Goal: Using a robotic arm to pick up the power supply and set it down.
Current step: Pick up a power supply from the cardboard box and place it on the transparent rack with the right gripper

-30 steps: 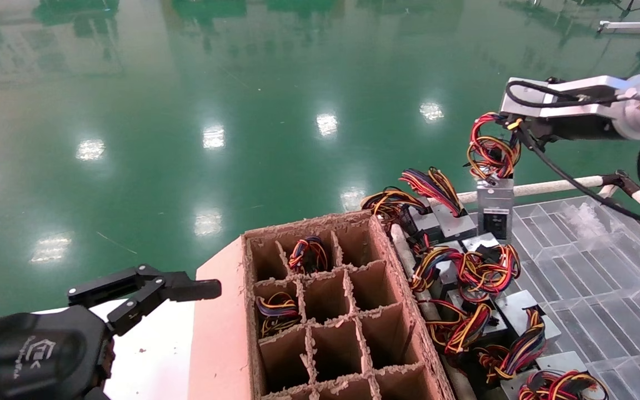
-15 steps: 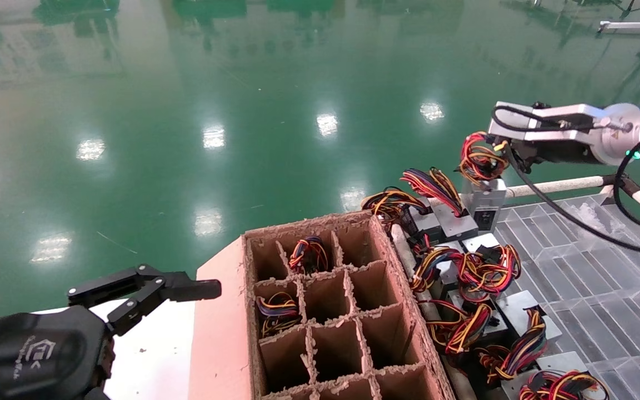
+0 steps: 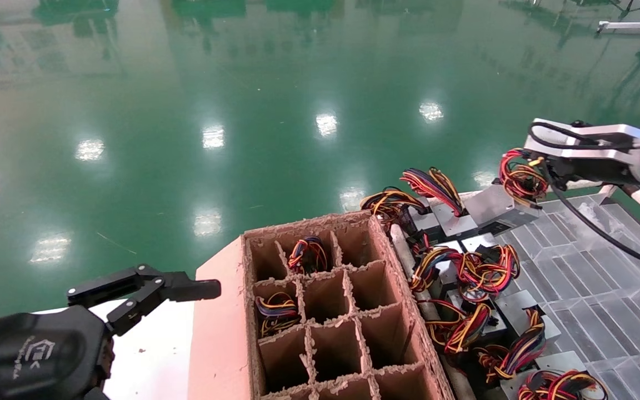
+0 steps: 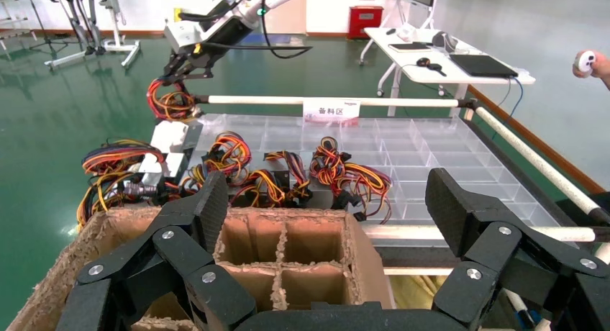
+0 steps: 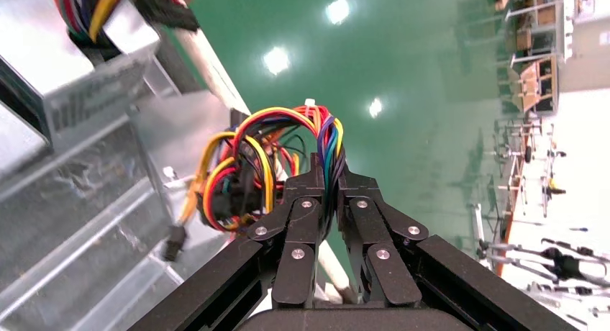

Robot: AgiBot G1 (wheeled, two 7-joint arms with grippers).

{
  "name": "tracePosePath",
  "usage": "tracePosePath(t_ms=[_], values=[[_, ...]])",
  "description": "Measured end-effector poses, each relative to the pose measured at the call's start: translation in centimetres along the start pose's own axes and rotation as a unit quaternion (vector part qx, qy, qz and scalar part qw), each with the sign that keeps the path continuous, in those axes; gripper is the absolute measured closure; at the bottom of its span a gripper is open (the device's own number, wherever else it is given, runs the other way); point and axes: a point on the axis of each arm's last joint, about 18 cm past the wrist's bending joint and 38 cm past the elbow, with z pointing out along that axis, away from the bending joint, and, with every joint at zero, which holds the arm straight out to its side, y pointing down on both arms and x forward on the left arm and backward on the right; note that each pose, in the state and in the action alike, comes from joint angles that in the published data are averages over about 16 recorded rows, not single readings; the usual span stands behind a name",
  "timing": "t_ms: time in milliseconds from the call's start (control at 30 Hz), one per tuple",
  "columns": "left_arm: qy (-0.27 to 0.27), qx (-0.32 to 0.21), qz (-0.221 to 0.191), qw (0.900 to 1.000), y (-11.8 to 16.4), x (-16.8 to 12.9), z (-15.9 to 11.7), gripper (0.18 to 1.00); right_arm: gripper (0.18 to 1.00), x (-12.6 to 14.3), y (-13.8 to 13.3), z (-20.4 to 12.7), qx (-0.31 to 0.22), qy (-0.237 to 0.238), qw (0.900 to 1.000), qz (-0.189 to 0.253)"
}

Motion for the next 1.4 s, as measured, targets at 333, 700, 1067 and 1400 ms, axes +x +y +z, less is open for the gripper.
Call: tracePosePath(t_ms=[333,700,1067,1400], values=[[0.0,0.0,0.0,1.0,0.0,0.0,0.0,0.184,0.976,0.6,2.0,-0.7,-0.021,0.014,1.0,0.002],[0.0,0.0,0.0,1.0,0.0,0.0,0.0,0.184,0.976,0.6,2.7,-0.8,-0.033,0.018,0.999,-0.001],[0.0,0.0,0.0,1.0,0.0,0.0,0.0,0.184,0.976,-0.2,0.8,0.4,-0.021,0.009,1.0,-0.009],[0.0,0.0,0.0,1.0,0.0,0.0,0.0,0.184,0.976,-0.9,-1.3,1.7,-0.01,0.011,1.0,-0.011]])
